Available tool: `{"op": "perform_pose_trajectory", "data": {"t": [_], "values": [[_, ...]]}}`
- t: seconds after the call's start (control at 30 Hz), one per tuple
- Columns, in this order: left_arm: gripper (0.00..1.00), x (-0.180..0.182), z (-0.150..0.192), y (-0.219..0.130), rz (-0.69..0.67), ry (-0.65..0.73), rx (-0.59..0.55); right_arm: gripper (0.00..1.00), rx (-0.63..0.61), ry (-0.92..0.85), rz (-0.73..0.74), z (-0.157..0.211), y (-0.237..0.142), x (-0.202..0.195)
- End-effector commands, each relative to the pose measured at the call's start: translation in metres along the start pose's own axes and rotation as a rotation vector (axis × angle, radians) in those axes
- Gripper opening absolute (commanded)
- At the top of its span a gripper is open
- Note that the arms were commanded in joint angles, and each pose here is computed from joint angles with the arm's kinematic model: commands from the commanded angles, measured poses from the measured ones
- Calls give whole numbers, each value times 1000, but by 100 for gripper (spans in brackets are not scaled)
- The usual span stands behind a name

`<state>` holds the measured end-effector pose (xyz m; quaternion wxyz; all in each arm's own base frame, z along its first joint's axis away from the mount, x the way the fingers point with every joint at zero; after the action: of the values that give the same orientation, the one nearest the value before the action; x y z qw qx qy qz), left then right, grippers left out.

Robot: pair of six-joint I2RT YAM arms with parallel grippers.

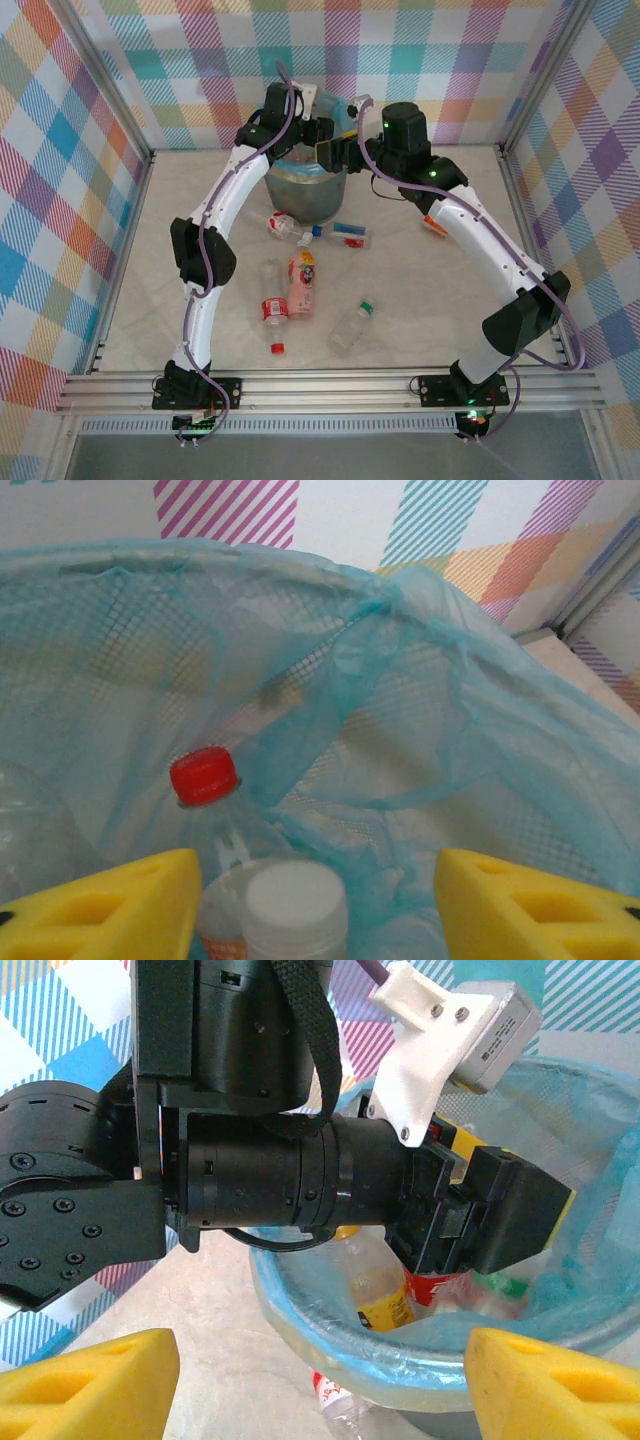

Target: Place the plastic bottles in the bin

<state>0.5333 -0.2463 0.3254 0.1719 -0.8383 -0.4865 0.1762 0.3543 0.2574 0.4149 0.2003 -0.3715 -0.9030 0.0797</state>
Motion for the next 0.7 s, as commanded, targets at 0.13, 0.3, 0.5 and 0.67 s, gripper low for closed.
{"op": "perform_pose_trajectory", "data": {"t": [0.13,0.3,0.5,0.67], "values": [[68,-4,-35,-34,-7,3,-110,75,-55,-17,-21,-12,-17,5],[66,-4,-35,-36,-11,-5,-107,75,-52,-12,-22,-11,-16,4],[64,-9,-60,-62,2,-21,-183,75,-38,-3,-24,-14,-20,5],[65,-20,-90,-106,18,-8,-274,75,4,2,-26,-5,-27,7]]}}
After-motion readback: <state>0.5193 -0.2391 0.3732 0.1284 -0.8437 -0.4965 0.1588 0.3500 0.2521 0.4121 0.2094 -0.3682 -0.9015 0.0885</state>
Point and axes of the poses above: each hand's point on the last joint's axis, 136 mm out from that joint toward the fingers, its own y axis out along the fingers, its own x axis along the line the jaws close on, z = x × y, the point moved 6 cm from there along -y, back along the fingers, and after that the axes turned 2 degrees about y, right-handed, at the moved point
